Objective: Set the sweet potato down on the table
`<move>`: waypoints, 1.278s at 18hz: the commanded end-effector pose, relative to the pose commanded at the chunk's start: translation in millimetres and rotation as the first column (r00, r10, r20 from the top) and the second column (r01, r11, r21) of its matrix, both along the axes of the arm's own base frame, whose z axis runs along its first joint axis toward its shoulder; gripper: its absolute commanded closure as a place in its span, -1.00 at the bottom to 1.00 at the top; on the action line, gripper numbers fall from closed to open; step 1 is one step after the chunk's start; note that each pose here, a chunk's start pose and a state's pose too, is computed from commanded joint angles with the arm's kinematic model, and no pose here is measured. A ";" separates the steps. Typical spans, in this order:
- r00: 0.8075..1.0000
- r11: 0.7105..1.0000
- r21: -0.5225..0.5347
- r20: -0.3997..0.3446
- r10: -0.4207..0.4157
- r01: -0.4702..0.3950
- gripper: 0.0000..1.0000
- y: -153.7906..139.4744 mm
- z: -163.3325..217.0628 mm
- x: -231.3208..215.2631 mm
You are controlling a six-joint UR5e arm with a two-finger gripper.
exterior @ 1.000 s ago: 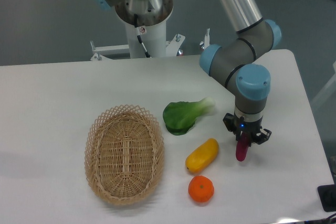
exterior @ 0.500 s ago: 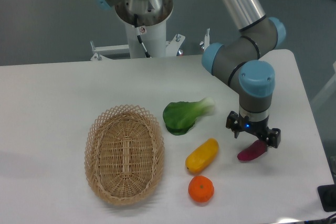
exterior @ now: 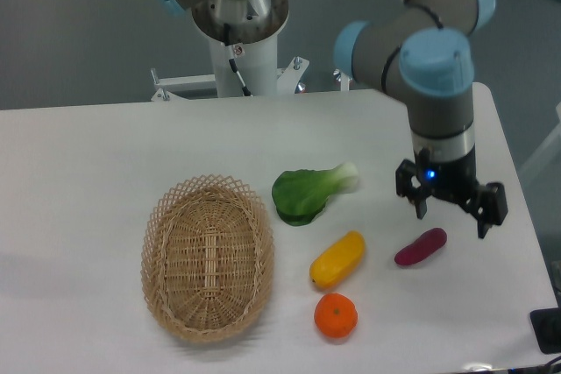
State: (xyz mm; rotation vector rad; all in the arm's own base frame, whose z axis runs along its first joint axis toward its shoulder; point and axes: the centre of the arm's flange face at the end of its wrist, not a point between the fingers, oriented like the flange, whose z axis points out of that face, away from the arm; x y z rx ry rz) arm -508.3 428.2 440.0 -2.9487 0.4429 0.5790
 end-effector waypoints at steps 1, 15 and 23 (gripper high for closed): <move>1.000 1.000 -0.019 0.004 -0.017 0.017 -1.00 -13.3 2.8 -6.3; 0.988 0.989 -0.073 0.096 -0.123 0.130 -1.00 -103.8 29.8 -26.0; 0.987 0.989 -0.068 0.097 -0.128 0.135 -1.00 -101.0 29.2 -24.3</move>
